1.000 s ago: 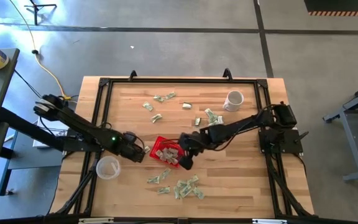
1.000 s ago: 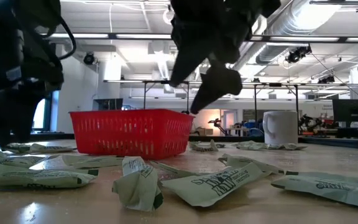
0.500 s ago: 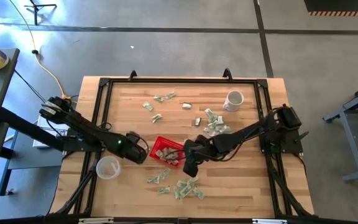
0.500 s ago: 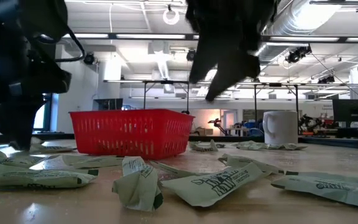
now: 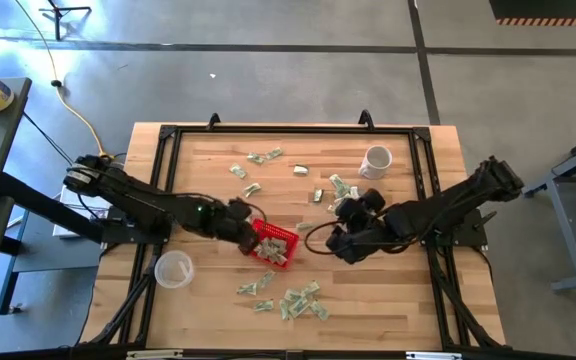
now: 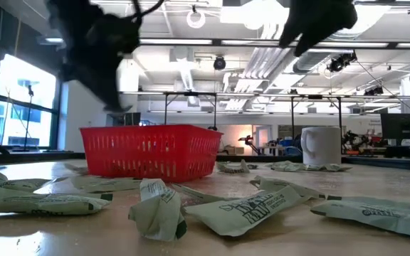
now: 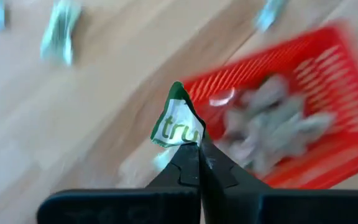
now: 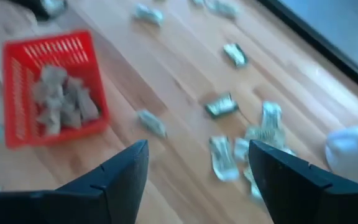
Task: Pick and place Stevia / Truvia into bins
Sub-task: Put the dark green truvia packet into the red basket, then put the green stevia packet into the red basket
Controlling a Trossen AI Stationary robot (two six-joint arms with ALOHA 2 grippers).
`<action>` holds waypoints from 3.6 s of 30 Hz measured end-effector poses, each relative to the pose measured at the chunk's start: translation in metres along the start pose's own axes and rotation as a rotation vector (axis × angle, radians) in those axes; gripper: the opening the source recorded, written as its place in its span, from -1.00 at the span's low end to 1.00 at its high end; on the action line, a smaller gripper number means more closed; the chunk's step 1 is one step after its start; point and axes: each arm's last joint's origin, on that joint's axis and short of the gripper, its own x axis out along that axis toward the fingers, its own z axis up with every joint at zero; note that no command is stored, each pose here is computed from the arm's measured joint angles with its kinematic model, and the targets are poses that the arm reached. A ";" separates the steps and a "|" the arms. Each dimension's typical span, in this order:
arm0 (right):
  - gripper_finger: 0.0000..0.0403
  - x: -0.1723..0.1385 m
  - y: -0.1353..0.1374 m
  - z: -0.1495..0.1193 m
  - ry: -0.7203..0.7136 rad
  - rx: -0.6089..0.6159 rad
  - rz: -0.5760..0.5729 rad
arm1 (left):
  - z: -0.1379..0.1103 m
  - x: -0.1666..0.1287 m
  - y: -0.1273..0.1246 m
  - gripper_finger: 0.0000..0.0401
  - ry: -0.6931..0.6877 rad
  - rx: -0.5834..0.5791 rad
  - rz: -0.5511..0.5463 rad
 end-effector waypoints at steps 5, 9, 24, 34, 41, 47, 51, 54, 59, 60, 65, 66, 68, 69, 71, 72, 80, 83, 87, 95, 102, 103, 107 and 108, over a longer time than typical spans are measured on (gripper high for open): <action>0.32 -0.002 0.007 -0.010 0.018 -0.033 0.004 | 0.021 0.000 -0.019 -0.86 -0.048 0.065 -0.214; 0.33 0.001 0.014 -0.017 0.008 -0.056 -0.018 | 0.020 0.022 -0.028 -0.51 0.020 0.081 -0.259; 0.37 0.008 0.010 -0.031 0.128 -0.131 -0.108 | -0.010 -0.022 0.008 0.30 0.416 0.076 0.174; 0.37 0.027 0.007 -0.048 0.184 -0.064 -0.106 | -0.014 0.015 -0.005 0.05 0.261 -0.059 0.014; 0.37 0.027 0.010 -0.049 0.179 -0.046 -0.079 | -0.011 0.025 -0.023 -0.05 0.306 -0.017 -0.185; 0.37 0.027 0.010 -0.049 0.175 -0.047 -0.080 | -0.005 0.011 -0.023 -0.08 0.273 0.021 -0.263; 0.37 0.027 0.010 -0.049 0.173 -0.048 -0.081 | 0.000 -0.003 -0.018 -0.09 0.203 0.053 -0.270; 0.37 0.027 0.009 -0.049 0.171 -0.051 -0.086 | -0.007 -0.002 0.001 -0.10 0.221 0.056 -0.037; 0.37 0.027 0.009 -0.049 0.164 -0.055 -0.094 | -0.012 0.006 0.021 -0.11 0.339 0.022 0.124; 0.37 0.027 0.008 -0.048 0.162 -0.056 -0.097 | -0.011 0.008 0.021 -0.10 0.357 -0.013 0.110; 0.37 0.030 0.006 -0.046 0.163 -0.047 -0.107 | -0.004 0.015 0.015 0.03 0.322 -0.162 0.010; 0.37 0.030 0.006 -0.045 0.164 -0.048 -0.109 | -0.004 0.016 0.013 0.06 0.310 -0.169 0.003; 0.37 0.031 0.006 -0.045 0.164 -0.056 -0.110 | -0.006 0.020 0.014 0.14 0.310 -0.175 0.040; 0.37 0.031 0.006 -0.045 0.164 -0.058 -0.110 | -0.007 0.022 0.014 0.17 0.320 -0.172 0.062; 0.37 0.031 0.006 -0.045 0.165 -0.059 -0.109 | -0.009 0.028 0.013 0.23 0.331 -0.168 0.079; 0.37 0.031 0.006 -0.045 0.165 -0.059 -0.109 | -0.010 0.031 0.013 0.25 0.340 -0.166 0.088; 0.37 0.031 0.006 -0.045 0.167 -0.060 -0.109 | -0.017 0.054 0.005 0.23 0.401 -0.153 0.093; 0.37 0.030 0.006 -0.045 0.169 -0.059 -0.108 | -0.018 0.060 0.003 0.16 0.404 -0.138 0.096; 0.37 0.030 0.006 -0.045 0.170 -0.060 -0.107 | -0.022 0.069 0.003 0.02 0.422 -0.122 0.125; 0.37 0.030 0.005 -0.045 0.174 -0.066 -0.114 | -0.025 0.078 0.001 -0.39 0.443 -0.062 0.127; 0.37 0.028 0.006 -0.047 0.151 -0.083 -0.121 | -0.022 0.060 0.012 -0.90 0.424 0.001 0.186; 0.37 0.027 0.006 -0.048 0.146 -0.085 -0.121 | -0.019 0.054 0.015 -0.89 0.420 0.001 0.201; 0.37 0.026 0.006 -0.049 0.145 -0.096 -0.125 | -0.009 0.025 0.019 -0.81 0.398 0.020 0.158; 0.37 0.026 0.005 -0.049 0.148 -0.099 -0.128 | -0.003 0.015 0.016 -0.83 0.359 0.034 0.095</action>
